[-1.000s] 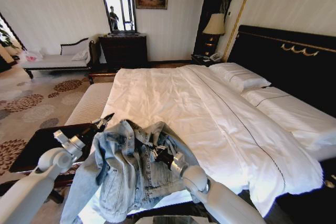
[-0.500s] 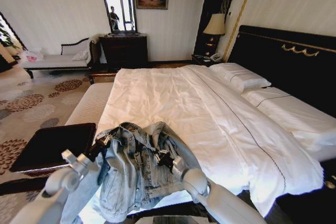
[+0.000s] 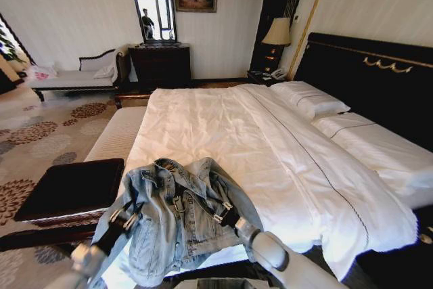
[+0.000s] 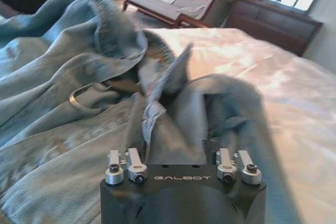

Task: Pick up the clothes from the bed and hang them on the clothes hanger.

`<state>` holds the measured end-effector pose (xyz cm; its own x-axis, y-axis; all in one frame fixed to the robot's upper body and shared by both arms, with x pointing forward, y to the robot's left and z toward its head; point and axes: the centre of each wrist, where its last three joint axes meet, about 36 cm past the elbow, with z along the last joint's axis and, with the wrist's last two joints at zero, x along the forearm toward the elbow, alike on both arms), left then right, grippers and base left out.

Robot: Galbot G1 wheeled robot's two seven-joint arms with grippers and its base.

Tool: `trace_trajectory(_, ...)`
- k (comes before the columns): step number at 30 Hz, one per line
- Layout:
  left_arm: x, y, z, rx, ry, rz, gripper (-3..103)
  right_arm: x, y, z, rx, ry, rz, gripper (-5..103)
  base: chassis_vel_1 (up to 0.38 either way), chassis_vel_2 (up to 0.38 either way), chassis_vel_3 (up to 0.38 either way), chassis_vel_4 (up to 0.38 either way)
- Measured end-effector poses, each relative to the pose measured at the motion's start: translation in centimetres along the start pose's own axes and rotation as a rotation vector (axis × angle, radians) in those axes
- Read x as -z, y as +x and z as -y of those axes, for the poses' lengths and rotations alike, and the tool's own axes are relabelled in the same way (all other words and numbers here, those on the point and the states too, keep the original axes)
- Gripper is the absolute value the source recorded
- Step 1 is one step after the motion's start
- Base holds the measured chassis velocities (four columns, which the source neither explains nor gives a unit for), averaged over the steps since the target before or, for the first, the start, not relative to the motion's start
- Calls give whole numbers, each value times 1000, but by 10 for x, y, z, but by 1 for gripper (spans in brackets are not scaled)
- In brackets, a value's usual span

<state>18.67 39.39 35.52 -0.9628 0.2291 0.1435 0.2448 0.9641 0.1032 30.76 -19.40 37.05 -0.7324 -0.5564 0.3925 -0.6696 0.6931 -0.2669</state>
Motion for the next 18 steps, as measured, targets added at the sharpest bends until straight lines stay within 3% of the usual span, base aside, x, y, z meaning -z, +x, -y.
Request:
trace_trajectory(1,1,5,5,27,21,19,66,8,8,4,-12,-22,18,66,0,0,0,0)
trace_trajectory(3,2,8,7,39,32,27,66,12,11,5,-16,-39,27,72,0,0,0,0)
trace_trajectory(5,5,15,14,74,65,64,77,30,25,8,-28,-122,63,83,0,0,0,0)
trace_trajectory(6,5,18,14,85,69,67,82,35,29,8,-30,-140,75,83,0,0,0,0)
trace_trajectory(8,0,25,12,138,59,71,93,48,34,10,-45,-161,113,93,0,0,0,0)
trace_trajectory(12,-14,39,7,222,26,40,99,62,32,19,-75,-144,162,99,0,0,0,0)
trace_trajectory(15,-25,52,7,285,16,19,100,75,19,32,-92,-73,215,100,0,0,0,0)
trace_trajectory(16,-31,60,9,309,16,17,100,81,7,34,-71,-33,240,100,0,0,0,0)
trace_trajectory(18,-40,71,12,328,11,19,100,88,-8,31,-18,-19,258,100,0,0,0,0)
